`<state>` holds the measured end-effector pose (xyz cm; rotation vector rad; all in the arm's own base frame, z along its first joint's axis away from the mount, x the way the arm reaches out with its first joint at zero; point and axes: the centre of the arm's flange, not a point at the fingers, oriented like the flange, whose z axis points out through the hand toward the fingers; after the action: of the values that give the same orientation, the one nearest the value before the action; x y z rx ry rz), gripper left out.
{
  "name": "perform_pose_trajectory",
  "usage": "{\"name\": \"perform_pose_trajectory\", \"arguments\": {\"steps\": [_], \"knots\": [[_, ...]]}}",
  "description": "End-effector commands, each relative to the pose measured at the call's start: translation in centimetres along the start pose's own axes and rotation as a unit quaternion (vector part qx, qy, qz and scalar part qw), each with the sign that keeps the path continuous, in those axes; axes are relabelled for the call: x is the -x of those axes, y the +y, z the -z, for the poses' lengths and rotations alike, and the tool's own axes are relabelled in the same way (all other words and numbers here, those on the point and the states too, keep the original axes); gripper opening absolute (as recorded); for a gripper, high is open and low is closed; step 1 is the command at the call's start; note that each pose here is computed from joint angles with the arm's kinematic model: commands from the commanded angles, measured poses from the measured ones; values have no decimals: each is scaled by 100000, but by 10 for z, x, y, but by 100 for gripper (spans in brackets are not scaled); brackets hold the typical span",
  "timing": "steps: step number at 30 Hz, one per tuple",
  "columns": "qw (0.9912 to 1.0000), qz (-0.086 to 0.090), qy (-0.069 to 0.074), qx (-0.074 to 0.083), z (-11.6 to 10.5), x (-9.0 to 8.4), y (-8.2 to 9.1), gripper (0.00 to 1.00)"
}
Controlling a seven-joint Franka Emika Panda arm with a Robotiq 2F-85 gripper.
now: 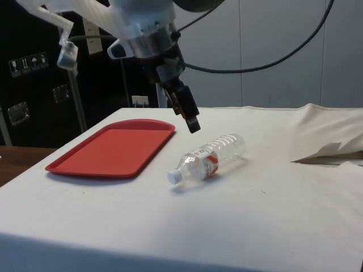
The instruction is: Place the bottle upright on the tray.
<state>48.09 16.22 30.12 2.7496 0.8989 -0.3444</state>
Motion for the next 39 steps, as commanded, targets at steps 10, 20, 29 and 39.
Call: {"name": "perform_pose_trajectory", "arguments": {"steps": [10, 20, 29, 39], "knots": [[99965, 1394, -2133, 690, -19, -8, 2, 100], [99885, 2486, -3966, 1085, -35, -13, 2, 100], [99746, 3541, -6037, 1298, -50, -19, 2, 100], [99532, 4208, -8630, 1095, -61, -26, 3, 100]]}}
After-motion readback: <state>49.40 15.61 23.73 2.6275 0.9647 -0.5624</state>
